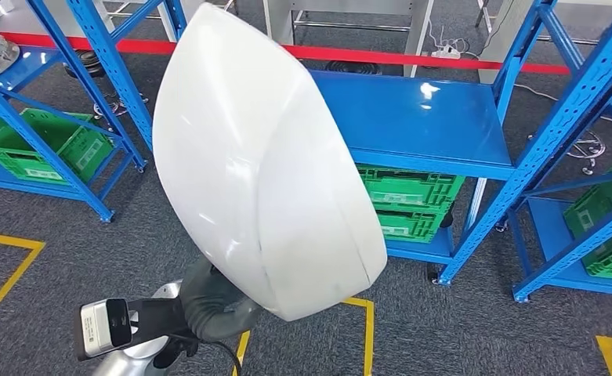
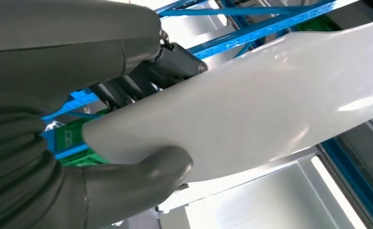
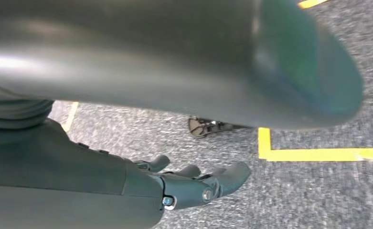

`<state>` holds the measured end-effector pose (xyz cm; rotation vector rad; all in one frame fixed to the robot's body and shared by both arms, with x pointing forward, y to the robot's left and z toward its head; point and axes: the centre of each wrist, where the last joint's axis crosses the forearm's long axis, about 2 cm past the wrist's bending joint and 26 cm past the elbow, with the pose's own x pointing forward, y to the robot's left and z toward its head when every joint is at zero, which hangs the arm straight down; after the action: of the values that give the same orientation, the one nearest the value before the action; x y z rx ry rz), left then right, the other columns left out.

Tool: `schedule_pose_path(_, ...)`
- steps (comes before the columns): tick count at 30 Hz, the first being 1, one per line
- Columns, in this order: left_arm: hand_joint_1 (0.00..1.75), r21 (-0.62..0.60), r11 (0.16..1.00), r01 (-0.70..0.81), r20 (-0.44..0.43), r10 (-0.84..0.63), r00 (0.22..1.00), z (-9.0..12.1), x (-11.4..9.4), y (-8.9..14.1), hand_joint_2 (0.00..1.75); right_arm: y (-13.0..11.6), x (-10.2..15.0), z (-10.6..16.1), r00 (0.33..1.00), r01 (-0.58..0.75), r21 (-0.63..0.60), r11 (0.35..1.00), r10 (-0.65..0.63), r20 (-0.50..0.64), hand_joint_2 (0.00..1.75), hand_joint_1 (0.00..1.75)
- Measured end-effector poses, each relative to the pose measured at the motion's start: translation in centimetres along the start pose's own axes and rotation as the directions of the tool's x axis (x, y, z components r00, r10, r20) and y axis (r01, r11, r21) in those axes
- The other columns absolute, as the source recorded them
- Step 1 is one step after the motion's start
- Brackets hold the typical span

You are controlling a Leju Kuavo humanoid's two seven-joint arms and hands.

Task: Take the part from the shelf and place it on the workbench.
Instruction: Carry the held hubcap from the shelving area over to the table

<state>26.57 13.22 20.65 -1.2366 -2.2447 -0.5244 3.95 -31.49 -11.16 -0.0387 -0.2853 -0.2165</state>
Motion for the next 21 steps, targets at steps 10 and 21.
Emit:
schedule_pose_path(10, 1.75, -0.015, 1.000, -0.015, -0.016, 0.015, 1.000, -0.7, -0.2, 0.3, 1.75, 0.1, -0.1, 0.0, 1.000, -0.007, 0.011, 1.000, 0.007, -0.011, 0.00, 0.00)
schedule_pose_path(21, 1.75, -0.024, 0.999, -0.030, -0.033, 0.029, 0.999, -1.2, -0.7, 0.2, 1.75, 0.0, -0.3, 0.1, 1.000, -0.021, 0.035, 0.999, 0.022, -0.018, 0.00, 0.00)
